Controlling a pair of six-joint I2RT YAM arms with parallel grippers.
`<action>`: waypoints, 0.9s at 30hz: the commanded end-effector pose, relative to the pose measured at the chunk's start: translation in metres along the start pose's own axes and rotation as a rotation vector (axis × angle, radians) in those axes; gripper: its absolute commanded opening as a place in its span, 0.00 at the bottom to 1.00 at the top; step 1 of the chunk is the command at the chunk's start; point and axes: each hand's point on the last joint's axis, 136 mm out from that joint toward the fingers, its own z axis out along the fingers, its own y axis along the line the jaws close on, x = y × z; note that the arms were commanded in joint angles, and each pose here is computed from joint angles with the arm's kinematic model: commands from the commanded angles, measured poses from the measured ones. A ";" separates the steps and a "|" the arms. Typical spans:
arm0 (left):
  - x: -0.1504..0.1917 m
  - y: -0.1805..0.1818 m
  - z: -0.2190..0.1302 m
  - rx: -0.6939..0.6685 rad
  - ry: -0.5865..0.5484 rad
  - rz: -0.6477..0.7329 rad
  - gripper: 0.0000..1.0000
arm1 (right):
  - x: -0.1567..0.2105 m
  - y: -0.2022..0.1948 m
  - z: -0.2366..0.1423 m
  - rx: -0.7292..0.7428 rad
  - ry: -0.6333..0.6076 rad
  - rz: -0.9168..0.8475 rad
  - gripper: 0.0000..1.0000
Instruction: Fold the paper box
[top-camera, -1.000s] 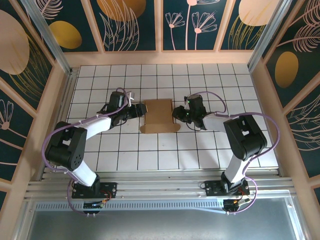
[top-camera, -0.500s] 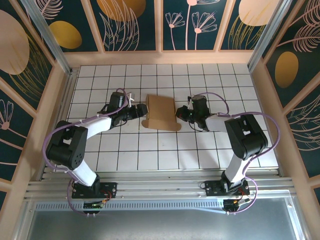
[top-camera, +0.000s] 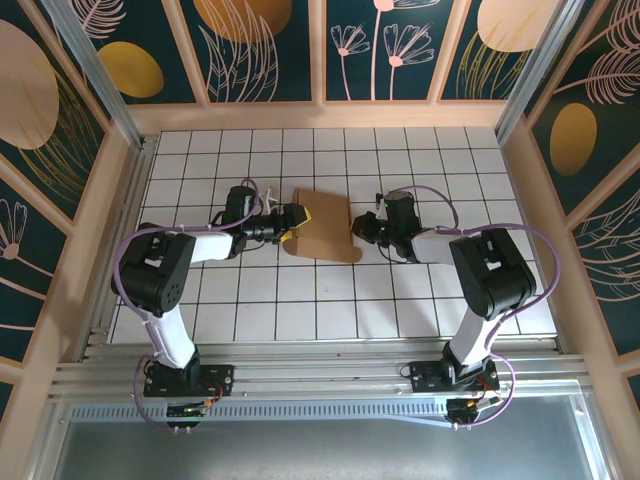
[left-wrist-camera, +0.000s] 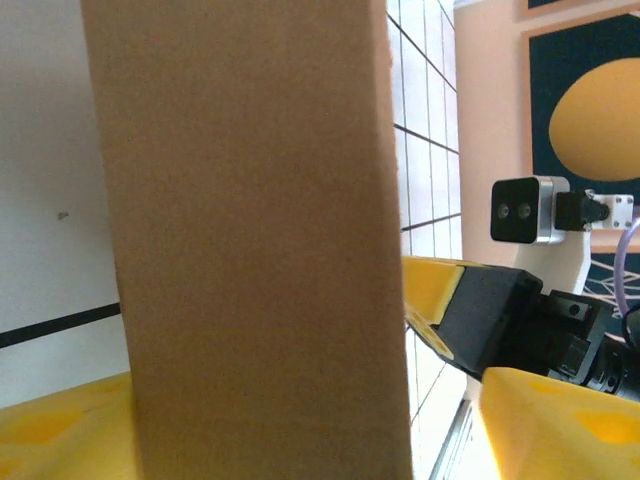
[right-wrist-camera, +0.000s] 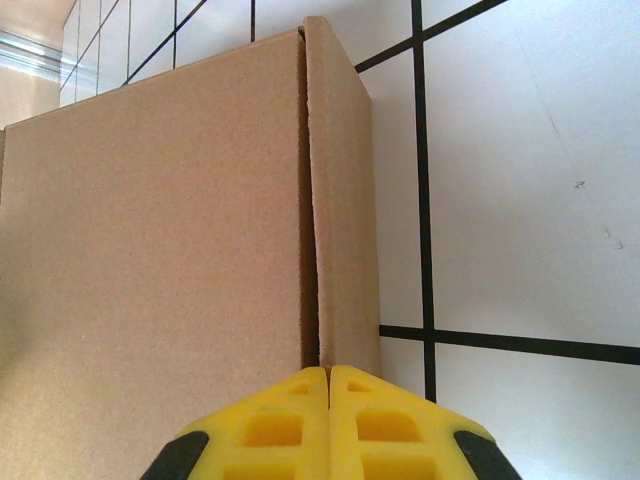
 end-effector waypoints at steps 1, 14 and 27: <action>0.000 -0.011 0.002 0.081 0.013 -0.028 0.74 | 0.007 -0.004 0.001 -0.005 0.026 0.009 0.00; -0.014 -0.007 -0.005 -0.035 -0.049 -0.243 0.58 | -0.032 0.082 -0.074 -0.097 -0.236 -0.260 0.44; -0.030 -0.038 -0.021 -0.034 -0.102 -0.281 0.59 | 0.063 0.144 -0.105 0.077 -0.482 -1.670 0.95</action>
